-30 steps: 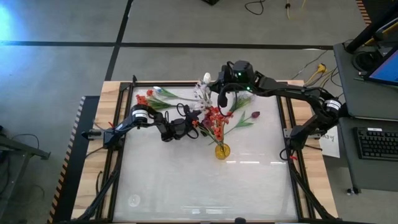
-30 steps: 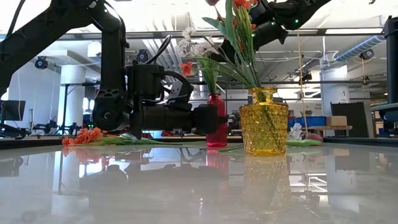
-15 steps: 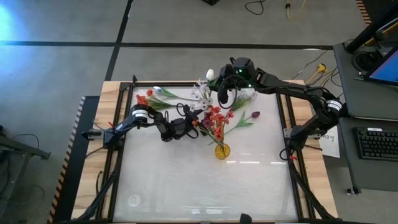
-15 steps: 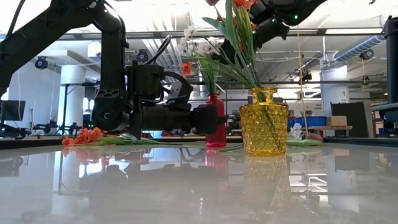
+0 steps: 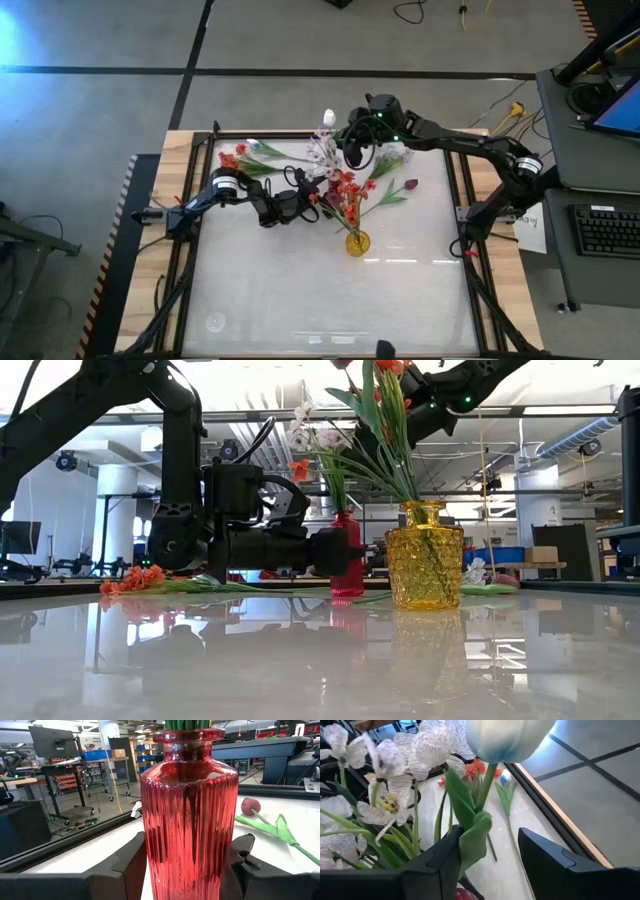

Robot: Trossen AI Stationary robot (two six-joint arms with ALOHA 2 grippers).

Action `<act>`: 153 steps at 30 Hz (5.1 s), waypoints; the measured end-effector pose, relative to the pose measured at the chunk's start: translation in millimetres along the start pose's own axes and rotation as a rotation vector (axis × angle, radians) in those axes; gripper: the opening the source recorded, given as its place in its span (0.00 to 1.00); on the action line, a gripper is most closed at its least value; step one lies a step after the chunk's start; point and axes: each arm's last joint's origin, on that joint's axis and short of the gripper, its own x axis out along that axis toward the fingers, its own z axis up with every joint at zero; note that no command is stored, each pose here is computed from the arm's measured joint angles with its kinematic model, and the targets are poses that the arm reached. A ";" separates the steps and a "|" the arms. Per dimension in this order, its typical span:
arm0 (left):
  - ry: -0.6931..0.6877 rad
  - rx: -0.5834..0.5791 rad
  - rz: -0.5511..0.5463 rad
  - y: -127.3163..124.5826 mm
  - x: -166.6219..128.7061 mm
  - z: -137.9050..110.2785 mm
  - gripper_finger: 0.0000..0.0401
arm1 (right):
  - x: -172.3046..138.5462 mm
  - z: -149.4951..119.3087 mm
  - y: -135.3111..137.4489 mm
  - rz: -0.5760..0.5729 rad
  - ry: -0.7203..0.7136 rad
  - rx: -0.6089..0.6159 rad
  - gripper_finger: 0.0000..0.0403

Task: Sort flowers into vase by color
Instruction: Put the bottom white flower into the red vase

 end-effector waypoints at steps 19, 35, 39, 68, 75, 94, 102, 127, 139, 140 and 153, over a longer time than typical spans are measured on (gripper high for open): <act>0.000 0.001 -0.004 -0.2 -0.1 -0.1 0.41 | 7.6 -4.3 -3.6 0.021 0.008 0.057 0.63; 0.004 0.003 -0.003 -0.1 -0.2 -1.0 0.41 | 11.8 -7.1 -0.9 0.039 0.022 0.038 0.09; 0.004 0.002 -0.003 -0.2 -0.3 -1.0 0.41 | 12.4 -6.7 3.2 0.050 0.021 0.021 0.05; 0.005 0.002 -0.006 -0.3 -0.8 -1.0 0.41 | 12.6 -4.6 13.8 0.053 0.057 -0.008 0.29; 0.004 0.002 -0.005 -0.2 -0.7 -0.9 0.41 | 6.5 10.2 15.8 0.029 0.080 0.003 0.45; 0.004 0.002 -0.005 0.0 -0.6 -0.8 0.41 | -5.0 28.8 12.7 0.004 0.045 -0.019 0.52; 0.004 0.002 -0.004 0.0 -0.6 -0.8 0.41 | -7.7 31.0 10.5 0.014 0.029 -0.027 0.47; 0.004 0.002 -0.004 0.0 -0.6 -0.8 0.41 | -7.3 25.0 17.4 0.031 0.042 -0.077 0.03; 0.004 0.003 -0.004 -0.2 -0.7 -0.7 0.41 | -0.3 12.5 25.6 0.058 0.066 -0.146 0.03; 0.004 0.002 -0.004 -0.2 -0.7 -0.7 0.41 | 0.1 12.4 26.9 0.061 0.066 -0.157 0.03; 0.003 0.002 -0.004 -0.1 -0.6 -0.6 0.41 | 3.5 8.0 37.0 0.003 0.109 -0.250 0.03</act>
